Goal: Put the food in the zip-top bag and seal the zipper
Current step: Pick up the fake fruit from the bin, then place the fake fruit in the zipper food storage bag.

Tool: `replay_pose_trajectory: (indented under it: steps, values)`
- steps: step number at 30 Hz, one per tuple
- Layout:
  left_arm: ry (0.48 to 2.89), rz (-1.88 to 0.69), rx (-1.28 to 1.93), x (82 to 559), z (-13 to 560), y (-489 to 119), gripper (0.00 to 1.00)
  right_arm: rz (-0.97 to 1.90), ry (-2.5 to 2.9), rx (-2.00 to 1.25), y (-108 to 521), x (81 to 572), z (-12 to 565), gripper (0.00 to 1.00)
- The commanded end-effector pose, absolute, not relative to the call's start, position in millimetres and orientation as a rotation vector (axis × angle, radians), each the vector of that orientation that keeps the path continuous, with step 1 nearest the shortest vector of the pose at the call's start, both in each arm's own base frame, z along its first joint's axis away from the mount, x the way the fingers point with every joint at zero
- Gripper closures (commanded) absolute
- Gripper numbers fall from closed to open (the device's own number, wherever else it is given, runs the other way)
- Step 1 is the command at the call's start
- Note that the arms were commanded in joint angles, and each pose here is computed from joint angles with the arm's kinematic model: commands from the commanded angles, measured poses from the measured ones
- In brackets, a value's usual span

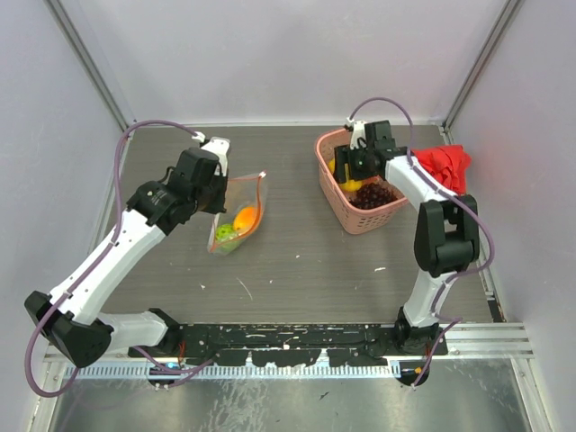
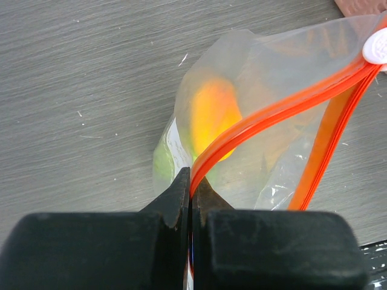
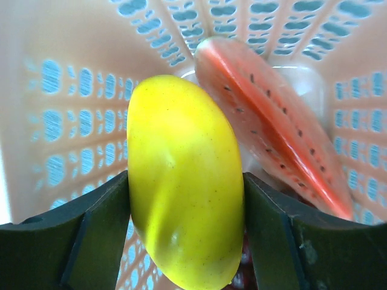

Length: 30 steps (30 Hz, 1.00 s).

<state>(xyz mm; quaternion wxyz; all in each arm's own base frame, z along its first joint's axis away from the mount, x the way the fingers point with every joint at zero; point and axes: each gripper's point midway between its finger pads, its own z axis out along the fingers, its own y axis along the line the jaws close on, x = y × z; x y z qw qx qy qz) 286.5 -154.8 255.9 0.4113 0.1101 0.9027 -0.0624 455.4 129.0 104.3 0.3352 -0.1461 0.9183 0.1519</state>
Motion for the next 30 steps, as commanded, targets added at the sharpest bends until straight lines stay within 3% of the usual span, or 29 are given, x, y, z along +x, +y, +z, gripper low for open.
replay_pose_trajectory:
  steps: [1,7,19,30]
  values:
    - [2.171,-0.275,0.241,290.3,284.2,-163.1,1.0,0.329,2.291,-0.272,115.8,452.4,162.4,0.7]
    - [2.167,-0.335,0.224,289.2,287.1,-167.4,1.0,0.309,2.272,-0.1,105.5,434.2,191.4,0.75]
    - [2.212,-0.485,0.167,292.3,288.8,-193.6,1.0,0.465,2.155,0.117,115.8,386.9,256.6,0.74]
    - [2.251,-0.552,0.076,306.2,276.4,-219.7,1.0,0.719,2.096,0.018,185.3,330.3,296.0,0.72]
